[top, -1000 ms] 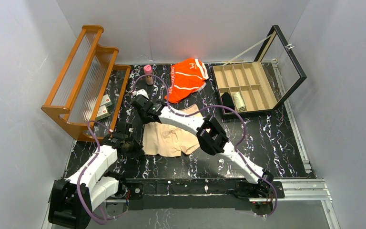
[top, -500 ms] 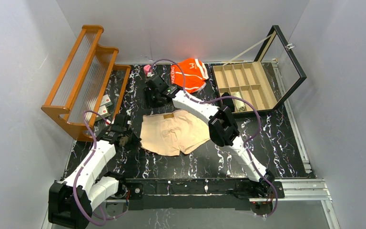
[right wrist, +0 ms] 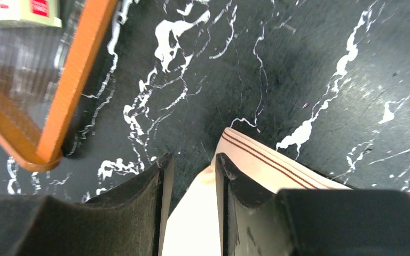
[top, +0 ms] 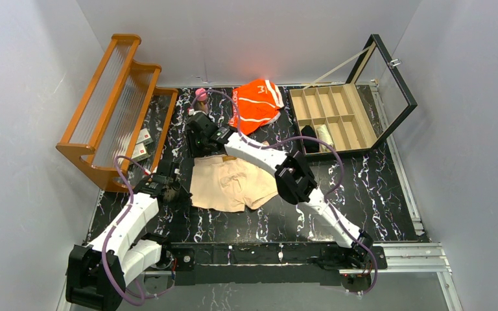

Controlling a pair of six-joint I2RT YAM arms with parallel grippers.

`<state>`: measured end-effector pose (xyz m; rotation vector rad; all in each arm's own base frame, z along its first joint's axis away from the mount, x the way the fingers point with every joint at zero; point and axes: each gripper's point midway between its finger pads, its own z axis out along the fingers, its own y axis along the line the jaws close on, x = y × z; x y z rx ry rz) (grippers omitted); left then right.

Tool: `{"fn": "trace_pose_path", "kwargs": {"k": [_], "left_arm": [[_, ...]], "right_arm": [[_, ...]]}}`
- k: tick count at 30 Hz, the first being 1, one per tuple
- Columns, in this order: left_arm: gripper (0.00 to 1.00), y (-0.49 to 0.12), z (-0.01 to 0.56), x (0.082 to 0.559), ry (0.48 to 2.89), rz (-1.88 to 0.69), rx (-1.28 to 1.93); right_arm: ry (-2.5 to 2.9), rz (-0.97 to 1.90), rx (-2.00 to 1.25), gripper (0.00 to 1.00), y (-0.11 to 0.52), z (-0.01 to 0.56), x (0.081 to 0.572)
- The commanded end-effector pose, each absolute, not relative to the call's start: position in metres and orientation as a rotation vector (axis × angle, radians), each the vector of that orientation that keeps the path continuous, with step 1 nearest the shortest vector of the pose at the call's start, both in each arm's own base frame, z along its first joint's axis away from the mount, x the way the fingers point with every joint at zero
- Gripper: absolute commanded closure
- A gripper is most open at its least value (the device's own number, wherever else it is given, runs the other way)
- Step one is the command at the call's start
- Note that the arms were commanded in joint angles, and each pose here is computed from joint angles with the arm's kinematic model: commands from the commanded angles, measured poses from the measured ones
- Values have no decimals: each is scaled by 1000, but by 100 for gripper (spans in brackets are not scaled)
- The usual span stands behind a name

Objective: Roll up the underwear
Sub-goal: Fold the underwear at the center of the board.

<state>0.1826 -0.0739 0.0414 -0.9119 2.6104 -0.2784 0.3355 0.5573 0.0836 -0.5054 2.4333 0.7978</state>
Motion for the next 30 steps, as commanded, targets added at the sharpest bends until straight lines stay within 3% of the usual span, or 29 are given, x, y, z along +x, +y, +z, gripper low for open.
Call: {"fn": "trace_pose_path", "kwargs": {"k": [1,12,20,30], "left_arm": [[100,-71,35,175,2625,-250,-935],[100,-71,34,175,2621,-253,-940],[100,-73,34,174,2618,-263,-950],[100,-75,30,171,2615,-287,-970]], "right_arm": [[2392,707,-498,58,562,72,343],[2397,454,-589,58,550,18,335],[2411,292,-658,67,539,-24,323],[2386,208,-671,80,533,-30,326]]}}
